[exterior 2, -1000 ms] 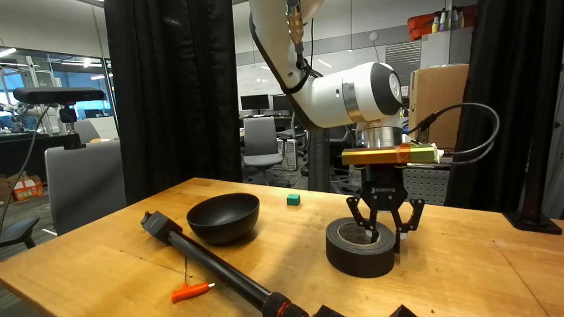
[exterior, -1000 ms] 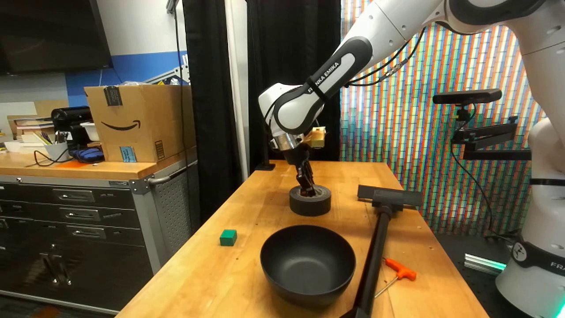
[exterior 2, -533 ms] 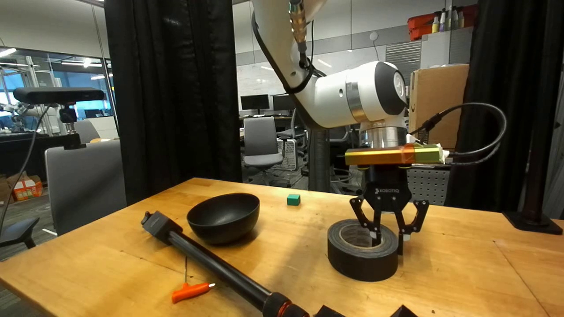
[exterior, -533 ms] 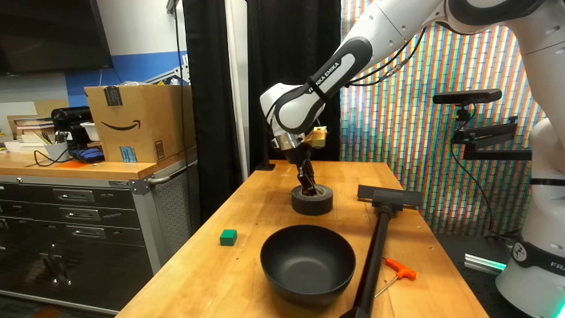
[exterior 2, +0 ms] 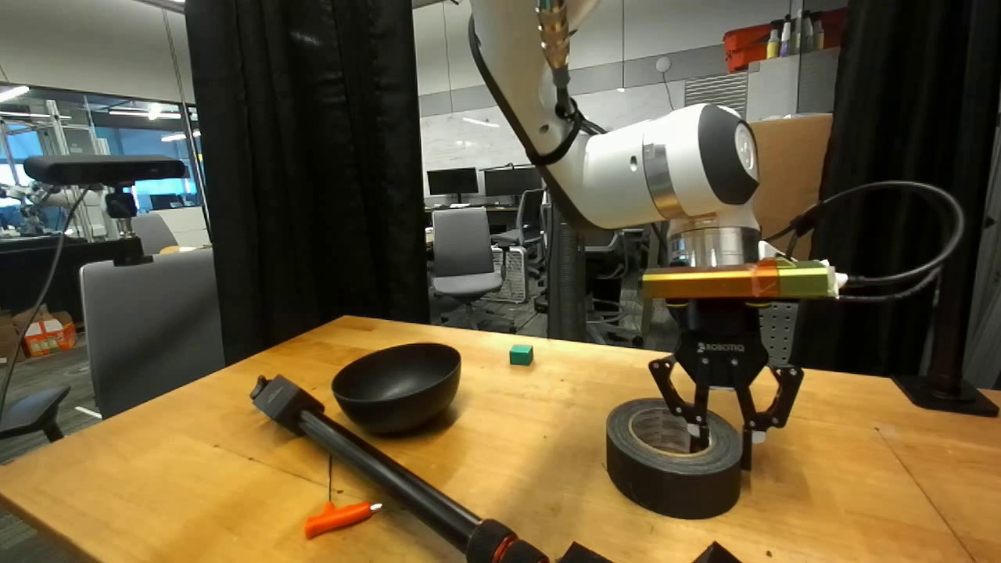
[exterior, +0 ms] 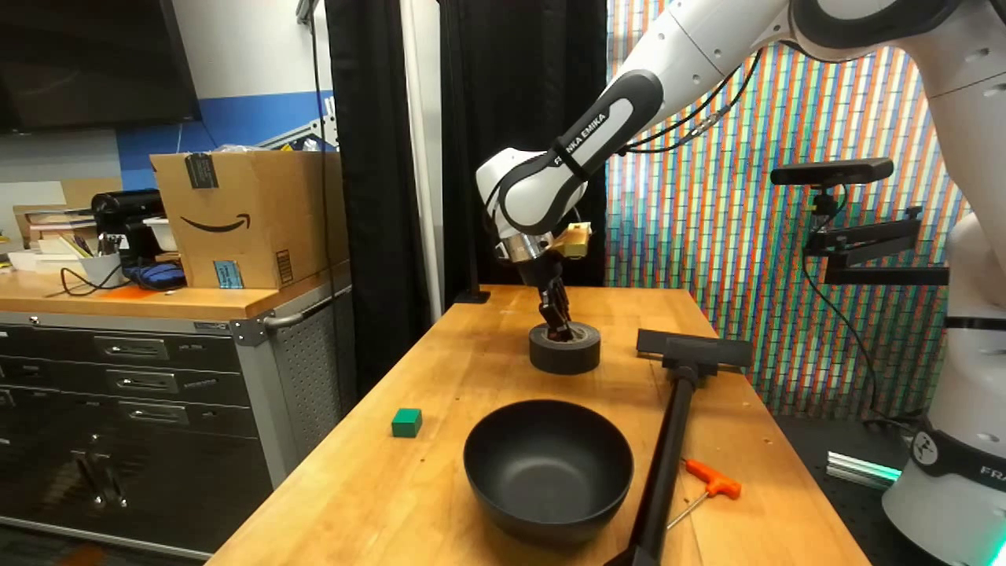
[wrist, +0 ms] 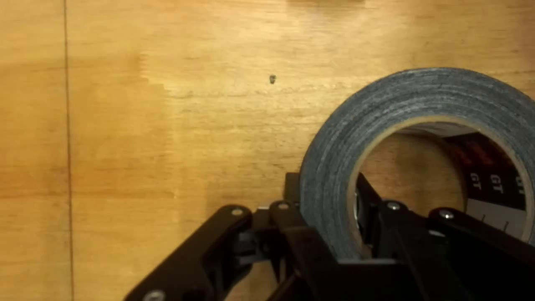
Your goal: Move the black masking tape to the right
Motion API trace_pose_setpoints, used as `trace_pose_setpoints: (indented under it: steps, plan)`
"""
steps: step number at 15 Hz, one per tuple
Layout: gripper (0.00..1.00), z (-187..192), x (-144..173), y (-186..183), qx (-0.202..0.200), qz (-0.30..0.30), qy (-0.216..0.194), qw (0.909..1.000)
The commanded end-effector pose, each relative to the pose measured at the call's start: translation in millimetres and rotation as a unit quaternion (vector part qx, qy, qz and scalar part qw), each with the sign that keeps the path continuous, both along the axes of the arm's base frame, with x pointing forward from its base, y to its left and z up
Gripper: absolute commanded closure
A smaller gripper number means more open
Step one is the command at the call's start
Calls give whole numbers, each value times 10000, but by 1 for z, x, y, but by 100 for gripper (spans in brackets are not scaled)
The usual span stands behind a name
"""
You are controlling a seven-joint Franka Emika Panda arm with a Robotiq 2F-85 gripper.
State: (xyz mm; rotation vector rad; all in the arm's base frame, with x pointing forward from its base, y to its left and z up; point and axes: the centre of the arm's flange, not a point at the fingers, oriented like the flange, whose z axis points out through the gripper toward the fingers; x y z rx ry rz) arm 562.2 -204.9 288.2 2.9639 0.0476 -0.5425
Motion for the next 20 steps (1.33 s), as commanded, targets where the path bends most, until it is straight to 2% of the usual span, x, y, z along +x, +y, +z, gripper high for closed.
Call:
trace_pose_setpoints:
  steps: [1, 5, 12, 17, 20]
  plan:
    - [92, -7, -17, -46, 19, -204, 5, 9998]
    - [92, -13, -36, -83, 51, -448, 30, 9990]
    - [92, -20, -58, -125, 121, -907, 34, 9958]
    - [92, -20, -70, -148, 164, -1244, -6, 9921]
    - [92, -17, -68, -148, 200, -1313, -62, 9911]
